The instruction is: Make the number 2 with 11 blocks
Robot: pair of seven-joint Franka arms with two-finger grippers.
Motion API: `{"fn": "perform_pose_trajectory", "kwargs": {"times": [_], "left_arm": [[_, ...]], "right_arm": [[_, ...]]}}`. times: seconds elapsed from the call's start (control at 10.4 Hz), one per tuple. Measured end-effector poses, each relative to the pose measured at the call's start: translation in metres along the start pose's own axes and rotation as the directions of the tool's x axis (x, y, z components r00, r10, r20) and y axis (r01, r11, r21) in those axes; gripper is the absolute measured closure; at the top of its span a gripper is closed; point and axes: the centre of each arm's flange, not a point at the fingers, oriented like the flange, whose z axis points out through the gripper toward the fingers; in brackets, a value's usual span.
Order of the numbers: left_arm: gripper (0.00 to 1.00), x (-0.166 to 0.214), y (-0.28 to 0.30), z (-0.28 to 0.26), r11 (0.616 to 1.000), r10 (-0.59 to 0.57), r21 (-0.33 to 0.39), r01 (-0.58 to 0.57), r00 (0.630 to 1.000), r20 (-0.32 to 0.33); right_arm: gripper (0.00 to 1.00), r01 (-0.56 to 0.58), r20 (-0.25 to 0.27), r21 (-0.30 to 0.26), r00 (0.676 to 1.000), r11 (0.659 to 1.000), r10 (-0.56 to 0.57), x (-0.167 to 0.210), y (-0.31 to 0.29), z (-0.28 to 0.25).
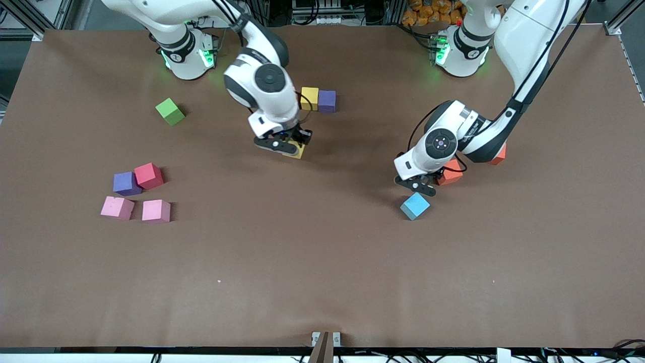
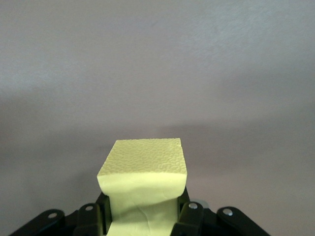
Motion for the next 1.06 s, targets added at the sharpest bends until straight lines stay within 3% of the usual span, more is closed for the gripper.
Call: {"fn": "perform_pose_trajectory", "kwargs": {"times": [0.48,1.06], "left_arm": [[0.00,-0.015,-0.017,-0.002,1.000,0.023,0.017,-0.023,1.000,0.008],[0.00,-0.017,-0.009,0.001,0.999,0.038,0.016,-0.038,0.999,0.013]], "right_arm": [[0.48,0.109,0.014,-0.025,0.994,0.994,-0.109,-0.053,-0.030,0.028],[0.48,0.188,0.027,0.009,0.982,0.982,-0.188,-0.101,-0.049,0.036]]}}
